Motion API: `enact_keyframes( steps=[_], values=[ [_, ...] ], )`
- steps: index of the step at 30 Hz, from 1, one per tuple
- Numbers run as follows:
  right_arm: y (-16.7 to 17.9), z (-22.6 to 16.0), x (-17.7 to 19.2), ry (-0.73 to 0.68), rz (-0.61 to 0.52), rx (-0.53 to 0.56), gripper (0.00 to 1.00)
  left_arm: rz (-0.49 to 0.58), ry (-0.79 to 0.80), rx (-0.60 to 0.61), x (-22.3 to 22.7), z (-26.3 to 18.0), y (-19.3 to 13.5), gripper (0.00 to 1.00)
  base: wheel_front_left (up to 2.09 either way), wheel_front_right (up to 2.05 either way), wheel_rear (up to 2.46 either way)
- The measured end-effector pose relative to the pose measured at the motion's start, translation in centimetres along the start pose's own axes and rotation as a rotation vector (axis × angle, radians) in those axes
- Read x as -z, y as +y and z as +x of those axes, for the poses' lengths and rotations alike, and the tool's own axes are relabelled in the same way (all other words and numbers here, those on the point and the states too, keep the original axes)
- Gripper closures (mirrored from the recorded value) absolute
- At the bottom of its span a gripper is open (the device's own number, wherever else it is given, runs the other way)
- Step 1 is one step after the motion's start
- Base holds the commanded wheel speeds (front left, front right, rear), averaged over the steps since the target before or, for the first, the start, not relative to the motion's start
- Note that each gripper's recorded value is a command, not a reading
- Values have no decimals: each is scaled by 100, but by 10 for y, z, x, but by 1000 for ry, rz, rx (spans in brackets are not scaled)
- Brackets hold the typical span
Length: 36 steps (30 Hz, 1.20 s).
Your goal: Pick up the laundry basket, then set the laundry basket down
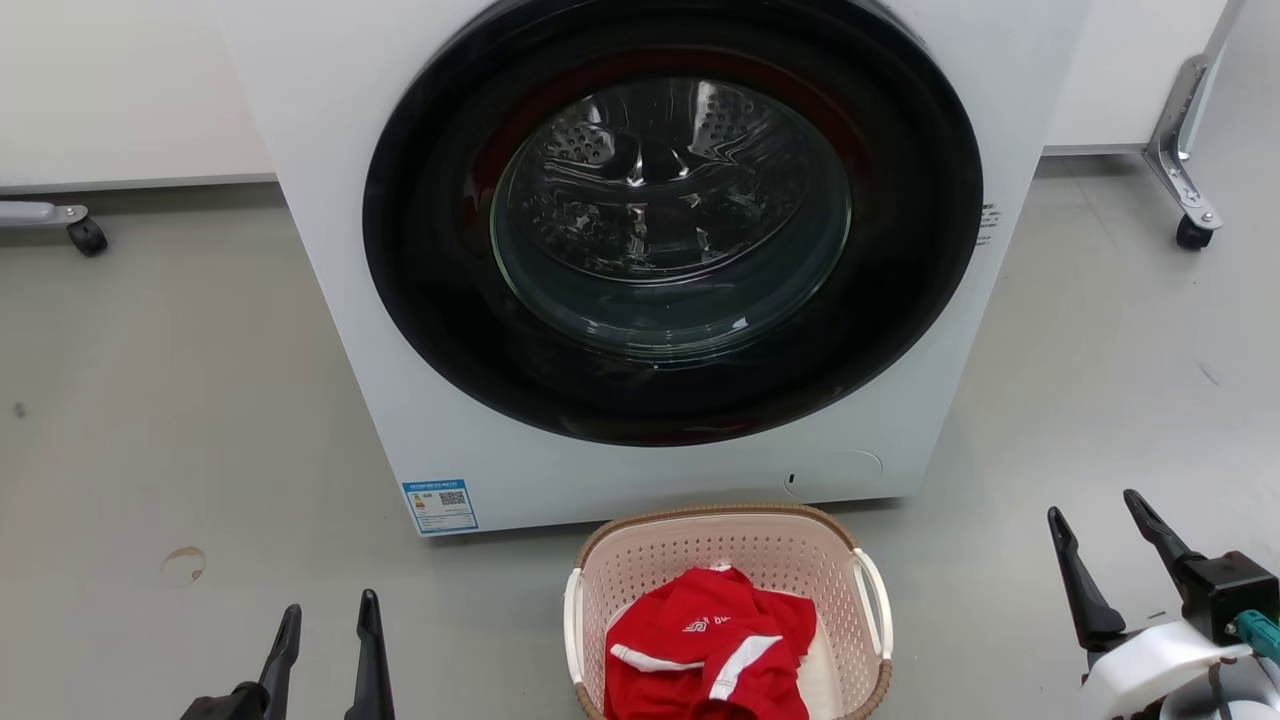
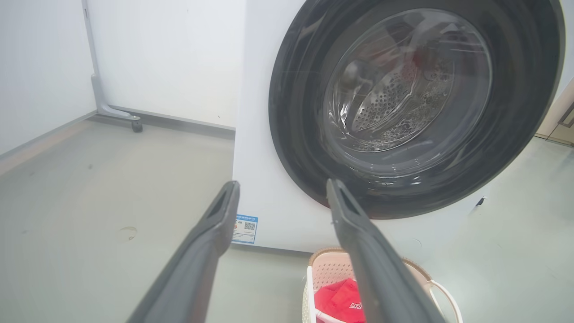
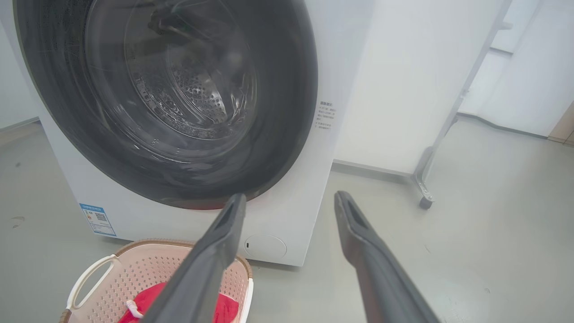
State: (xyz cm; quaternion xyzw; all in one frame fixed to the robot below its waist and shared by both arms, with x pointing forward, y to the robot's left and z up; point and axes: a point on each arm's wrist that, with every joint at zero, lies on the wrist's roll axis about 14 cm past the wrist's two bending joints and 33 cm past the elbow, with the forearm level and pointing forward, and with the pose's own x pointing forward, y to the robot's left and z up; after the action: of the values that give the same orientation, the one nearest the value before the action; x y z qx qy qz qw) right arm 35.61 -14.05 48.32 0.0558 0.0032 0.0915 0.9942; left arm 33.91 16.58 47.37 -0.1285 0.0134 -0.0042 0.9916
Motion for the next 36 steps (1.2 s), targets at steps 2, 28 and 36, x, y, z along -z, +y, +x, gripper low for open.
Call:
enact_keyframes(
  steps=[2,28,36],
  values=[
    [-1,-2,-3,-5,-3,4,0,2,-14,-11,-4,-3,3,0,0,0,0],
    [0,-21,36,111,279,97,100,-197,117,-108,30,-17,20,100,0,0,0],
    [-5,-21,37,117,370,127,100,-279,120,-120,28,-12,21,100,0,0,0]
  ],
)
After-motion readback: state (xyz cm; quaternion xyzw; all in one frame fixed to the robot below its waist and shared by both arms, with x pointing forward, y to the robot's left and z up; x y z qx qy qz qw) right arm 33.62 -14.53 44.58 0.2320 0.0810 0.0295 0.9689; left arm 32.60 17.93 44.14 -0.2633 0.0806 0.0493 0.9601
